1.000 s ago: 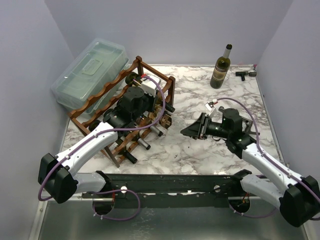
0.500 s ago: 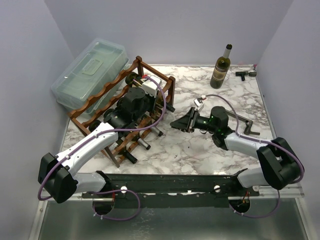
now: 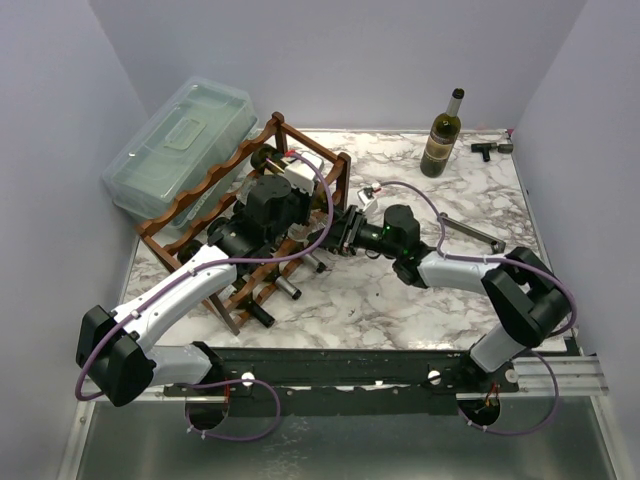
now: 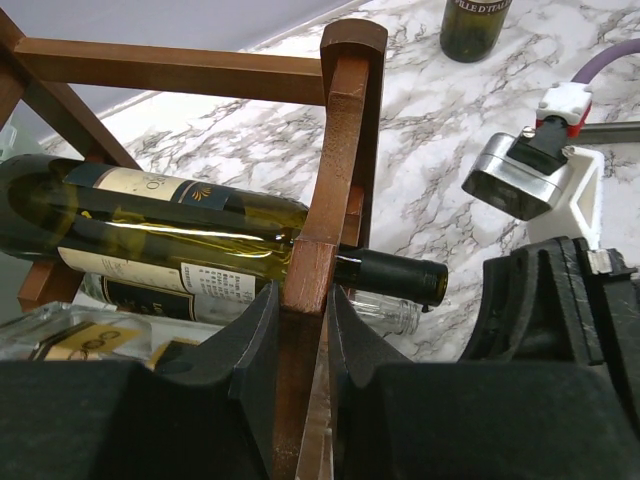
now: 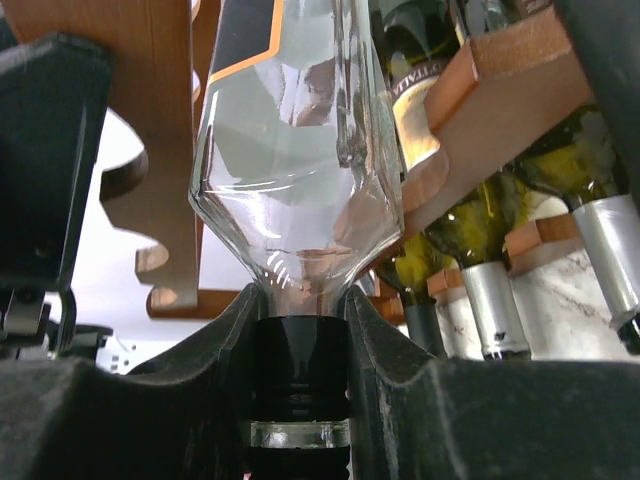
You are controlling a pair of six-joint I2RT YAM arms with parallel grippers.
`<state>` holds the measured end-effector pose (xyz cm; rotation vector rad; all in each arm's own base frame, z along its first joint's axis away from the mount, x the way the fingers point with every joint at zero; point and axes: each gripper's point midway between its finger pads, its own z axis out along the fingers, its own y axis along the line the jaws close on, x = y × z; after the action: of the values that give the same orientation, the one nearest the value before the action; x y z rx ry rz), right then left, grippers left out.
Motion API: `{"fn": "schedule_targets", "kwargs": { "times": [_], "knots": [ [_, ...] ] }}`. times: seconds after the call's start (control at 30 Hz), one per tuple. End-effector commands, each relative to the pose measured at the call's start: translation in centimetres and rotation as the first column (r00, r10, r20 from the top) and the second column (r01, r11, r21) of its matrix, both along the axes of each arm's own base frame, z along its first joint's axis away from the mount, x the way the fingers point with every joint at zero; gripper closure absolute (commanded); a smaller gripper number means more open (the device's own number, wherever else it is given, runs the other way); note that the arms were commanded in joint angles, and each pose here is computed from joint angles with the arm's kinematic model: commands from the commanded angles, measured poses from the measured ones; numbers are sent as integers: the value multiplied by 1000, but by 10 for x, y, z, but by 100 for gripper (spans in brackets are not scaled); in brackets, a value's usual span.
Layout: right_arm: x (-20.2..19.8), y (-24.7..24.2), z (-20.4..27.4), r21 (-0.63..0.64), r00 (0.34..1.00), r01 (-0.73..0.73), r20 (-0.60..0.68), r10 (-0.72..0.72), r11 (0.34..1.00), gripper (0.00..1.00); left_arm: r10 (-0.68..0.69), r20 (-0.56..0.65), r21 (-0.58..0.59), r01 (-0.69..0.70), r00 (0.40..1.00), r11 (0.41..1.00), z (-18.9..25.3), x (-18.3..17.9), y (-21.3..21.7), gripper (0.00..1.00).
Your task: Put the wine bottle on the wine rack
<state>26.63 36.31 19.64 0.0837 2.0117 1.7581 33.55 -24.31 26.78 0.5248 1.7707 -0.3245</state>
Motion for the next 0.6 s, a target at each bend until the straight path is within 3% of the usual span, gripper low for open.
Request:
{"fn": "schedule_targets", "kwargs": {
  "times": [0.0, 0.23, 0.57],
  "knots": [
    [31, 10, 74, 174, 975, 99, 180, -131, 980, 100, -112, -3, -56, 111, 994, 992, 11, -26, -22, 100],
    [44, 26, 76, 190, 964, 77, 237, -122, 979, 99, -111, 8, -59, 111, 994, 992, 15, -28, -21, 100],
    [50, 38, 54, 176, 971, 48, 224, -87, 983, 99, -116, 14, -57, 117, 993, 992, 17, -29, -22, 100]
  ]
}}
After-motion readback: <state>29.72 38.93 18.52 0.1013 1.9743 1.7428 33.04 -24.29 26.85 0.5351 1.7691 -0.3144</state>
